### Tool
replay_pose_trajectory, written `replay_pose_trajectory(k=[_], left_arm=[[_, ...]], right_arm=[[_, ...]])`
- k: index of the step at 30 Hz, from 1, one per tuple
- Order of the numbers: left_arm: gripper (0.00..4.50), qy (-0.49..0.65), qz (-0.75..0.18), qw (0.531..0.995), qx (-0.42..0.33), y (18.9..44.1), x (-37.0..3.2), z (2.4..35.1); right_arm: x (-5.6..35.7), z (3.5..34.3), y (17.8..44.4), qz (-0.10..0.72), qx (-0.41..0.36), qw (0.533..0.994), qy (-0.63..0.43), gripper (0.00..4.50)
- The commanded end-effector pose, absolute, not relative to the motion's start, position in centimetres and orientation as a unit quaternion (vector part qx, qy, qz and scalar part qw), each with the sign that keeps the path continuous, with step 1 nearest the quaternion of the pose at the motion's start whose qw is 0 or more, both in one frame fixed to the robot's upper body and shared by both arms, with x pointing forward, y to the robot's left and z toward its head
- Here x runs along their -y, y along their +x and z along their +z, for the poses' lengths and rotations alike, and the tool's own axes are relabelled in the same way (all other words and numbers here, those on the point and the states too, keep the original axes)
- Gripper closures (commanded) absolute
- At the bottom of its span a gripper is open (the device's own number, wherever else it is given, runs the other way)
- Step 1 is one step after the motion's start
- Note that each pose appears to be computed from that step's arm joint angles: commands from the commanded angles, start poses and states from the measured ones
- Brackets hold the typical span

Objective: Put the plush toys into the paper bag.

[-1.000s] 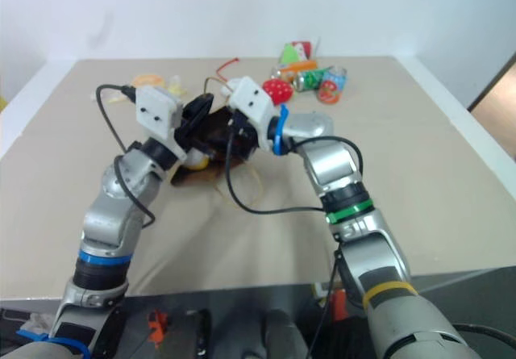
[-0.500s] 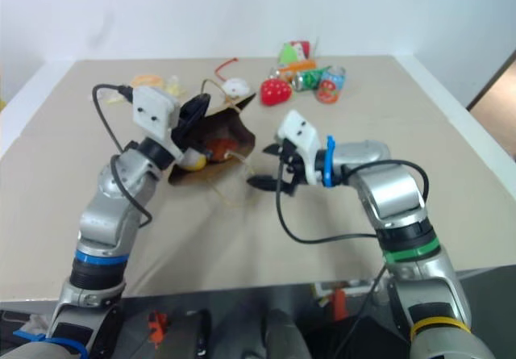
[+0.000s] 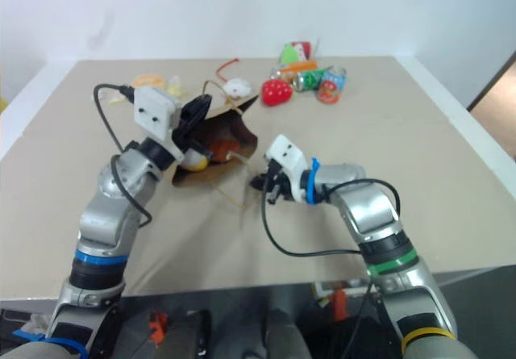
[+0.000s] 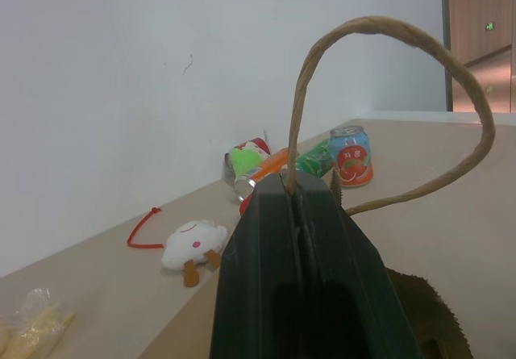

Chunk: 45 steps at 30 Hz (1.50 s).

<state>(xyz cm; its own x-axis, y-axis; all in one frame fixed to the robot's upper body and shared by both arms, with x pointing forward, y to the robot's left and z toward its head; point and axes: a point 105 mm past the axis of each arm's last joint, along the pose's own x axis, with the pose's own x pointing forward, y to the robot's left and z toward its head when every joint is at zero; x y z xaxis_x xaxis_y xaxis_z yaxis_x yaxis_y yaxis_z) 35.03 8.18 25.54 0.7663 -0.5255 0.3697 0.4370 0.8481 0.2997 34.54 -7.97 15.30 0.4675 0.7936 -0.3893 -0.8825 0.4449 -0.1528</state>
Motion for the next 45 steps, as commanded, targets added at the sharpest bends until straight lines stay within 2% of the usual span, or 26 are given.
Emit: replay_pose_trajectory(k=[1,9,12,22,29,35,36,38,41,43,45], left_arm=[[4.5,0.108,-0.255,0.927,0.253,34.7,-8.1,27.0],[4.5,0.121,-0.243,0.923,0.275,35.4,-9.4,29.0],[4.5,0.116,-0.242,0.922,0.279,36.0,-9.7,29.7],[4.5,0.087,-0.294,0.915,0.262,36.5,-7.0,28.6],[4.5,0.091,-0.328,0.909,0.241,36.1,-5.5,27.3],[4.5,0.098,-0.333,0.907,0.238,36.1,-5.4,27.1],[4.5,0.098,-0.334,0.907,0.237,36.0,-5.5,27.1],[4.5,0.098,-0.335,0.907,0.236,36.0,-5.5,27.0],[4.5,0.102,-0.336,0.907,0.234,36.0,-5.7,27.0],[4.5,0.107,-0.337,0.906,0.233,36.0,-5.8,26.9],[4.5,0.108,-0.338,0.906,0.231,36.0,-6.0,26.9]], right_arm=[[8.6,20.7,35.2,0.504,-0.026,0.847,-0.169,4.47],[11.4,30.2,33.6,0.528,0.078,0.83,-0.164,4.47],[12.3,31.7,33.0,0.531,0.08,0.826,-0.172,4.47],[13.3,29.5,33.6,0.523,0.033,0.828,-0.201,4.47],[13.1,24.8,34.4,0.524,-0.028,0.821,-0.223,4.47],[12.7,24.7,34.7,0.53,-0.038,0.824,-0.195,4.47],[12.7,25.0,34.7,0.533,-0.037,0.826,-0.182,3.82],[12.7,26.1,34.6,0.537,-0.019,0.826,-0.173,3.35],[12.6,28.7,34.4,0.541,0.02,0.832,-0.121,2.16],[12.6,29.9,34.4,0.539,0.038,0.836,-0.094,1.84],[12.8,30.6,34.4,0.535,0.047,0.84,-0.071,0.72]])
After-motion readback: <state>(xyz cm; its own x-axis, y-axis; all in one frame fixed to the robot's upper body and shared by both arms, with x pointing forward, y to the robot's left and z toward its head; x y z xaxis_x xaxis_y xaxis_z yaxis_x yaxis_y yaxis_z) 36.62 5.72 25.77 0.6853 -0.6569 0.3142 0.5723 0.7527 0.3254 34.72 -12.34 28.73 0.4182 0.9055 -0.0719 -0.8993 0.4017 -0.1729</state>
